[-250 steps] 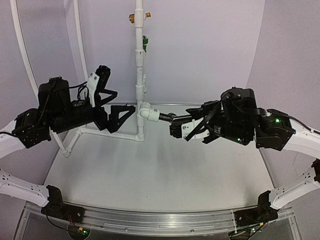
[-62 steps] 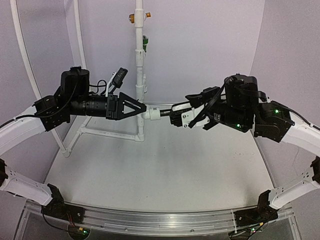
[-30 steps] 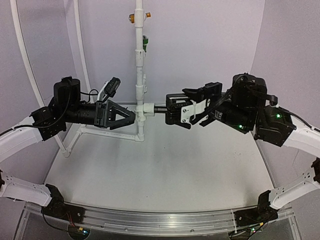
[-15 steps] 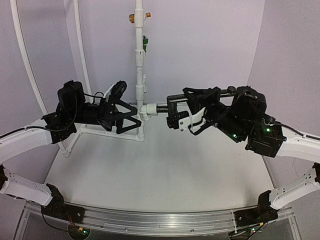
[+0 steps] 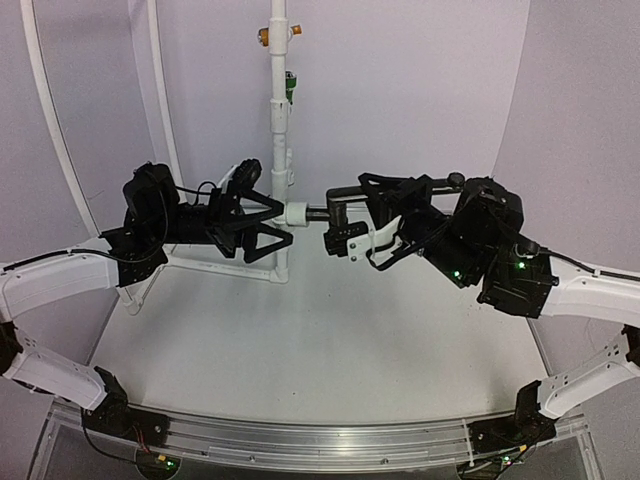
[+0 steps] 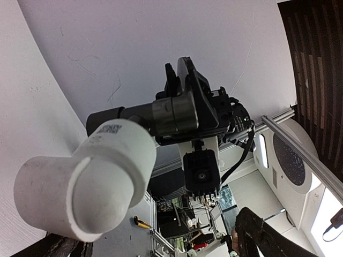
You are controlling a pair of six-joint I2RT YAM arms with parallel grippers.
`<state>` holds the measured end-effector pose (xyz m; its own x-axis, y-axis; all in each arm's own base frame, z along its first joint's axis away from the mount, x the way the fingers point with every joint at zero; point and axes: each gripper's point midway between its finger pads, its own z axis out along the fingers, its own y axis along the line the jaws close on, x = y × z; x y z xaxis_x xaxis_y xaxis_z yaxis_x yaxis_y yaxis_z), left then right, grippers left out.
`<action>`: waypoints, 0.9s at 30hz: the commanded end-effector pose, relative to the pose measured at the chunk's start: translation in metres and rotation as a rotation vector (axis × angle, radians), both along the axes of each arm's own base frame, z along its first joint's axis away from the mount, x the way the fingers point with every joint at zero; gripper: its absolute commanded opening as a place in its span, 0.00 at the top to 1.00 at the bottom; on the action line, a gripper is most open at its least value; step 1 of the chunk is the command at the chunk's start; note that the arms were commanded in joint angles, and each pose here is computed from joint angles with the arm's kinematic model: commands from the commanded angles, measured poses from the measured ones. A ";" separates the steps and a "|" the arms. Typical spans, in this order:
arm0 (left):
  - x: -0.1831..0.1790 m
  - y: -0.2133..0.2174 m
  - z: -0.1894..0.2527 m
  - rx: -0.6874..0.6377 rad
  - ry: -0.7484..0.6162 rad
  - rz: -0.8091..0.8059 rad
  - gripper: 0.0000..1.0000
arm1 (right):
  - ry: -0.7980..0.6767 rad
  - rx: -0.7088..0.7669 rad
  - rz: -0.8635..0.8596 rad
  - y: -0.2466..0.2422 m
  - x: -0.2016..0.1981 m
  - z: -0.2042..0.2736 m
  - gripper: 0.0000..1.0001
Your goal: Install the water faucets
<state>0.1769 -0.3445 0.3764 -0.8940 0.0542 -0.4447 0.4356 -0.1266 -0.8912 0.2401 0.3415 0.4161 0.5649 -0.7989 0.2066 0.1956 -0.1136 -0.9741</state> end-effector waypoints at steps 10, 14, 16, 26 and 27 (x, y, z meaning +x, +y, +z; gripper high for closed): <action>0.017 -0.001 0.011 -0.050 -0.049 0.091 0.15 | 0.004 0.149 0.099 -0.001 -0.033 0.025 1.00; 0.018 0.000 0.009 -0.037 -0.084 0.108 0.13 | 0.076 0.199 0.095 -0.001 -0.034 0.027 1.00; 0.018 0.000 0.008 -0.032 -0.098 0.108 0.15 | 0.119 0.219 0.092 -0.001 -0.033 0.028 1.00; -0.007 0.016 0.025 -0.095 -0.327 0.093 0.39 | 0.201 0.212 0.055 -0.003 -0.029 0.015 1.00; -0.010 0.018 0.027 -0.099 -0.346 0.090 0.40 | 0.204 0.206 0.055 -0.003 -0.029 0.014 1.00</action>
